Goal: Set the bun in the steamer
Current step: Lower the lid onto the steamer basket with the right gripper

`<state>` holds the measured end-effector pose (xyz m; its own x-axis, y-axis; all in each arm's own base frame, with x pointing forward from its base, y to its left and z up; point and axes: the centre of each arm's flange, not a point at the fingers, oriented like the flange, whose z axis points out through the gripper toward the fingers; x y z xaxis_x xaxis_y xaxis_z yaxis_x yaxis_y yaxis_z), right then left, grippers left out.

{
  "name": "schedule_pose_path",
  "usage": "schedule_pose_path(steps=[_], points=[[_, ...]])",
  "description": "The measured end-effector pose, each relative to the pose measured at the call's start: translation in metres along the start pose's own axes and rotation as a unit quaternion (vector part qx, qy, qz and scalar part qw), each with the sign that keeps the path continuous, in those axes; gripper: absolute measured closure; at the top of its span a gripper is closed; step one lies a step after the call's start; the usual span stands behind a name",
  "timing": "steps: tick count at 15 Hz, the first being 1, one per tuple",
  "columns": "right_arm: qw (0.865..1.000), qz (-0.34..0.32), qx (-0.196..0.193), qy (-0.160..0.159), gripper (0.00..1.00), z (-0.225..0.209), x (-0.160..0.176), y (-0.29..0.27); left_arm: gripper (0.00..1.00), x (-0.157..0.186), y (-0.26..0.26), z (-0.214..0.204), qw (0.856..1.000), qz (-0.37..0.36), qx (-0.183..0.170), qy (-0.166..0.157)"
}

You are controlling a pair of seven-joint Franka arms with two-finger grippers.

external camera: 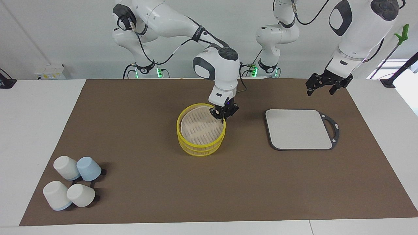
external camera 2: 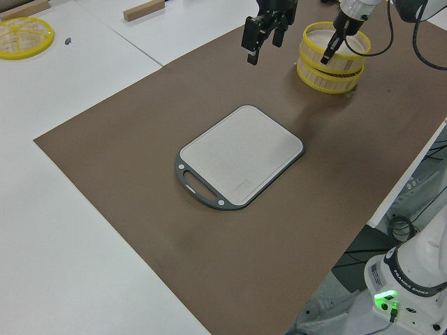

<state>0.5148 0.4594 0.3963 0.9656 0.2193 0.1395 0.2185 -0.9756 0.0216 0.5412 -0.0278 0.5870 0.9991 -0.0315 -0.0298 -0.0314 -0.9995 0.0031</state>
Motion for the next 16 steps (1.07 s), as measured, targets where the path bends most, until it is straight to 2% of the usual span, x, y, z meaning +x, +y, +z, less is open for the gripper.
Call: schedule_pose_path(steps=[16], points=[[1.000, -0.010, -0.018, 0.005, 0.91, 0.0064, -0.0063, -0.0023, 0.00, -0.0004, 0.0042, -0.0007, 1.000, 0.005, 0.000, 0.001]])
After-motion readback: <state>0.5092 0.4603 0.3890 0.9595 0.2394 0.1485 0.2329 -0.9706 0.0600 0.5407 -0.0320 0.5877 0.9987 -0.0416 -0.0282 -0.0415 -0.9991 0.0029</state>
